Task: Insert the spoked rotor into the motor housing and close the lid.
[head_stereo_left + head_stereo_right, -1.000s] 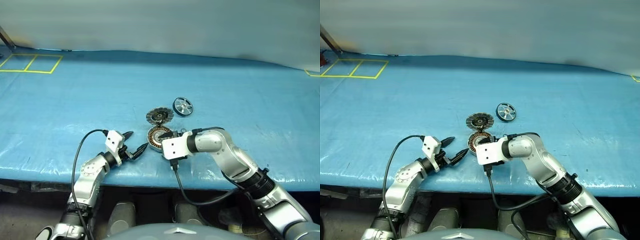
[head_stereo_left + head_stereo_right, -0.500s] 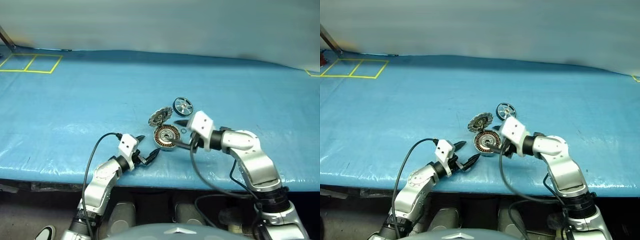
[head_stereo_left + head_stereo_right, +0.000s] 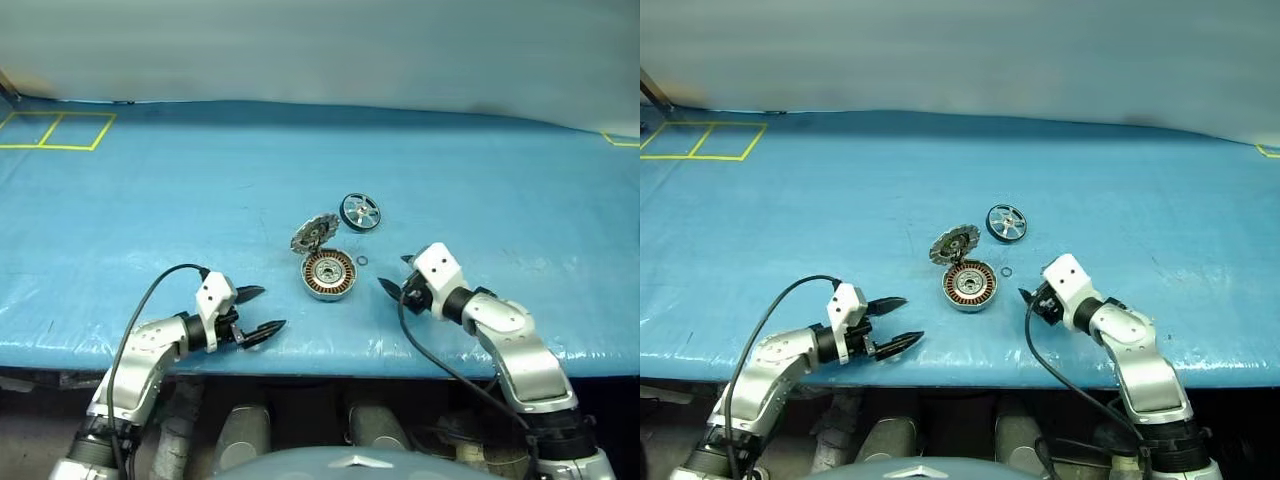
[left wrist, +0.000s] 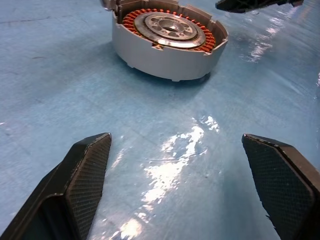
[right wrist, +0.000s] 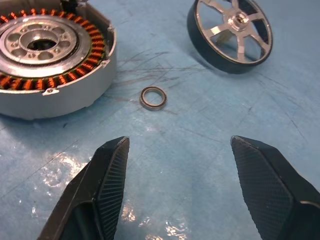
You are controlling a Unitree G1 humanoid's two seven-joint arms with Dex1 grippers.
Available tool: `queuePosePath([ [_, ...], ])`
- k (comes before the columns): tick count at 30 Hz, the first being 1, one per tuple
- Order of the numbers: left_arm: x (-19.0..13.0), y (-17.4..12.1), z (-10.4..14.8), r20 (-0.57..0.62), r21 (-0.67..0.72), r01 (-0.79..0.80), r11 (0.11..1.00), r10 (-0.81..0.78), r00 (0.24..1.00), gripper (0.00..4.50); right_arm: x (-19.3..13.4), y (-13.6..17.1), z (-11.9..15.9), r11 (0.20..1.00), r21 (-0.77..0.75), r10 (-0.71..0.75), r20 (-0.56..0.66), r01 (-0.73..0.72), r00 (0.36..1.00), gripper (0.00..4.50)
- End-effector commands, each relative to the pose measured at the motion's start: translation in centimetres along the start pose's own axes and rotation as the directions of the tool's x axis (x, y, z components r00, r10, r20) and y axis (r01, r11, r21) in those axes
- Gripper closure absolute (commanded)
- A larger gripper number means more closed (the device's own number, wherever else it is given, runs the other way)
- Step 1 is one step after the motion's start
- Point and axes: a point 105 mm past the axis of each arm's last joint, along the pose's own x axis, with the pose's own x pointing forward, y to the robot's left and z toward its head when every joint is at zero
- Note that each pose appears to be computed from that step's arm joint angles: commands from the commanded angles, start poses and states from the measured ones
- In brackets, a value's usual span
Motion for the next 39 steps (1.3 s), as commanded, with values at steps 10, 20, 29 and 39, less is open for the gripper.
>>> queuePosePath([
  [10, -0.6, 1.6, -0.3, 0.054, 0.016, -0.042, 0.999, 0.041, 0.998, 0.0, 0.5, 1.8, 1.0, 0.999, 0.021, 0.042, 0.067, -0.043, 0.997, 4.25],
  [20, 0.6, 1.1, -0.6, 0.06, 0.015, -0.034, 0.999, 0.033, 0.998, 0.0, 2.5, 3.0, 1.6, 0.999, 0.026, 0.045, 0.096, -0.047, 0.994, 4.25],
  [29, 0.8, 1.0, -0.6, 0.06, 0.012, -0.029, 0.999, 0.029, 0.998, 0.0, 2.7, 4.5, 1.9, 0.988, 0.015, 0.149, 0.093, -0.151, 0.984, 4.25],
  [39, 1.0, 0.9, -0.5, 0.066, 0.008, -0.03, 1.0, 0.03, 0.997, 0.0, 3.0, 5.3, 2.6, 0.981, -0.013, 0.192, 0.105, -0.192, 0.976, 4.25],
])
